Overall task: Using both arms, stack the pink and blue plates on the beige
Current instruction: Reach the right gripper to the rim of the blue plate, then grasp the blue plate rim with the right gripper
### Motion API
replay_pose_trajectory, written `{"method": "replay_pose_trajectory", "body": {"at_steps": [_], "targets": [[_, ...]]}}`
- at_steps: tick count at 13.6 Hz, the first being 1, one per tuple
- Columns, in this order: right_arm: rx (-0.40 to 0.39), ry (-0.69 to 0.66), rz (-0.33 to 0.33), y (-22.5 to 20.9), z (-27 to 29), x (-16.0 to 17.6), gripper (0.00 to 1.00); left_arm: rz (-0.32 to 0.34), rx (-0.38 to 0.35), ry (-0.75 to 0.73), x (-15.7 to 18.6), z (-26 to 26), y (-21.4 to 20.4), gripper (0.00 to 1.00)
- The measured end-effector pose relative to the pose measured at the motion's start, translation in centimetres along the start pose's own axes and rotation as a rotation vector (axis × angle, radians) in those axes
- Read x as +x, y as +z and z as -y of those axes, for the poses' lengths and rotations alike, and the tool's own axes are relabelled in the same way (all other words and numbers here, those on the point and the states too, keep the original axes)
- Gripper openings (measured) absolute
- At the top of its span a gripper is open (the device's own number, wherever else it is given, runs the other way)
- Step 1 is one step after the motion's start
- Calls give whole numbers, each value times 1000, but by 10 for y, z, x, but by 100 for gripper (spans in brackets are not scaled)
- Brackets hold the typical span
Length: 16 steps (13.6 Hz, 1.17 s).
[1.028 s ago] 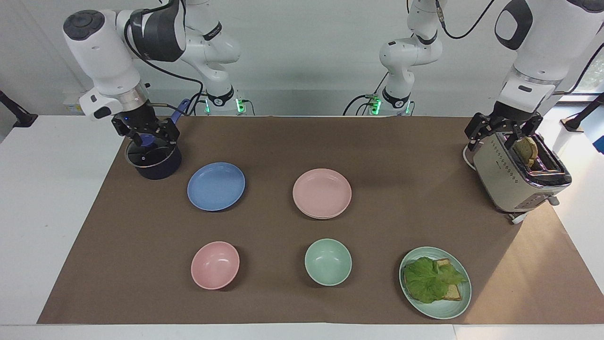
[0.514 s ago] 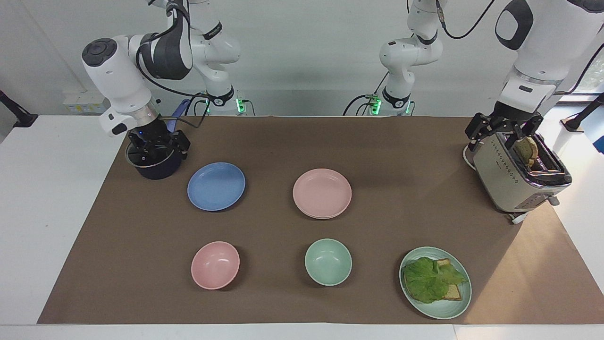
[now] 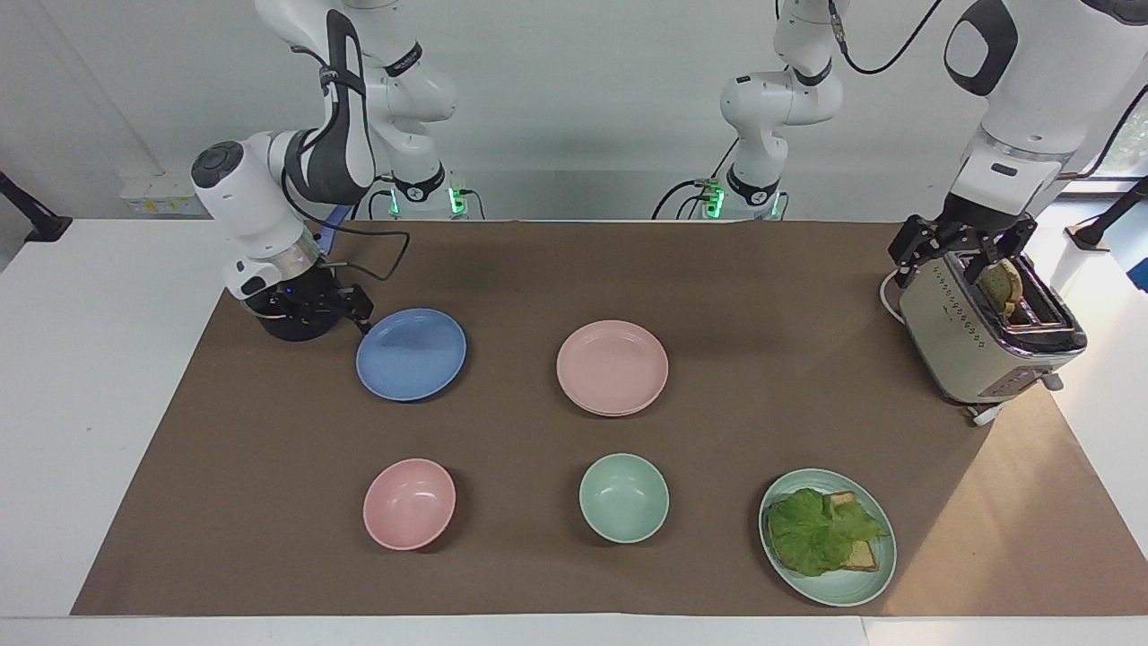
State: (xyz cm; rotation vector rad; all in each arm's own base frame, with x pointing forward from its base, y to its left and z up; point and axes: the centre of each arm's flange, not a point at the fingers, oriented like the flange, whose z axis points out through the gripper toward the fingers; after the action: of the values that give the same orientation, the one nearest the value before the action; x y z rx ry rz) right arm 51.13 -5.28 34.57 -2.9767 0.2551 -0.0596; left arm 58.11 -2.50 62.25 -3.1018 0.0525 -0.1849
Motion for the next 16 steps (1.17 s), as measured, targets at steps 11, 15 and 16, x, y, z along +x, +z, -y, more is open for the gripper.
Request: {"method": "replay_pose_trajectory", "body": {"at_steps": [11,15,16], "targets": [[42,30,44,45,-18,-3,49,1,3,-19,0,11,0,100],[46,22,50,42,-16,-3,4,1,3,-19,0,11,0,100],[49,17,48,37,-13,0,4,1,3,-19,0,11,0,100]]}}
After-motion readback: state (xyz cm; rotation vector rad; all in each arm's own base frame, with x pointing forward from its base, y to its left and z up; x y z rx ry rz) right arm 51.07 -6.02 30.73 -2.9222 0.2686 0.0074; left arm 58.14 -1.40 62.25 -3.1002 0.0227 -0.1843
